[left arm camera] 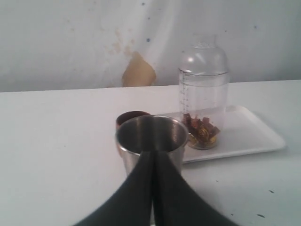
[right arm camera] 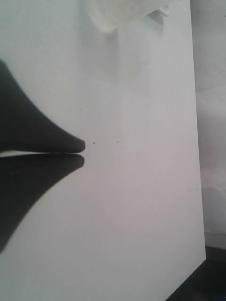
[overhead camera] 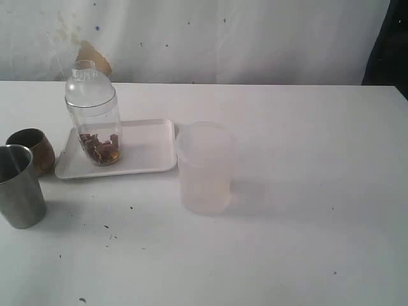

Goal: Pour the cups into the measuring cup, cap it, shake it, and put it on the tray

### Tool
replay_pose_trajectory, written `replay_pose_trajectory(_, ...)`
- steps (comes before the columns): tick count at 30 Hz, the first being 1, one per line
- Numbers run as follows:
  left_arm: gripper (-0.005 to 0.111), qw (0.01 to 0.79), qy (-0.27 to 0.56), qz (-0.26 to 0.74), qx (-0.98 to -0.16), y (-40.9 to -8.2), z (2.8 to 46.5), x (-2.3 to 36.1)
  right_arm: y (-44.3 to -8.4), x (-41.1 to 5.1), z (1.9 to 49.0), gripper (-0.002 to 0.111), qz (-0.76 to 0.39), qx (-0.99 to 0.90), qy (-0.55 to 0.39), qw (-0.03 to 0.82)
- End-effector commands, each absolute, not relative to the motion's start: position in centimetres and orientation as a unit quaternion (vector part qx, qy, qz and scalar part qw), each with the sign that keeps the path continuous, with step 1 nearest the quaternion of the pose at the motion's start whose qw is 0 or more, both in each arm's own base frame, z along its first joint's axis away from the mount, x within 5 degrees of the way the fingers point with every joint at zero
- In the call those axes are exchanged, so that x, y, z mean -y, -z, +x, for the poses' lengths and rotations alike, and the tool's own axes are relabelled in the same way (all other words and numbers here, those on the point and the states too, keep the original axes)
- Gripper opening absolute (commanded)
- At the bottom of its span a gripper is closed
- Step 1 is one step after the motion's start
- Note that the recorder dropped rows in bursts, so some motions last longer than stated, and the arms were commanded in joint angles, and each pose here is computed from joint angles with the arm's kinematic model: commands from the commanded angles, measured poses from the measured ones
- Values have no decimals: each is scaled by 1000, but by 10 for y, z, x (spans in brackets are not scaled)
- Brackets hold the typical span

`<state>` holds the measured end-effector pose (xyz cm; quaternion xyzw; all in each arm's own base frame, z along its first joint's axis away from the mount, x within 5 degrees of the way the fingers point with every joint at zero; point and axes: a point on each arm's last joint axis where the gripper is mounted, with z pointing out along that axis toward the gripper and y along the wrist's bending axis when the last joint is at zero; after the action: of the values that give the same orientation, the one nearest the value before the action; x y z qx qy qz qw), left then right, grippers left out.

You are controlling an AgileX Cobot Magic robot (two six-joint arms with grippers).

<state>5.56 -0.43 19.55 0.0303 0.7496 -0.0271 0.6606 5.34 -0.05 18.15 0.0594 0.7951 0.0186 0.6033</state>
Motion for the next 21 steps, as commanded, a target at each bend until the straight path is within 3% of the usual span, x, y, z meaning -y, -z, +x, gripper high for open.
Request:
replay_pose_trajectory(1,0,660,17,-28,-751,-193,56,-1,-181,1,53,0,59,-794,-15,605)
replay_pose_trajectory(21,0,662,11,-31,-748,-194,56,-1,-181,1,53,0,59,-794,-15,605)
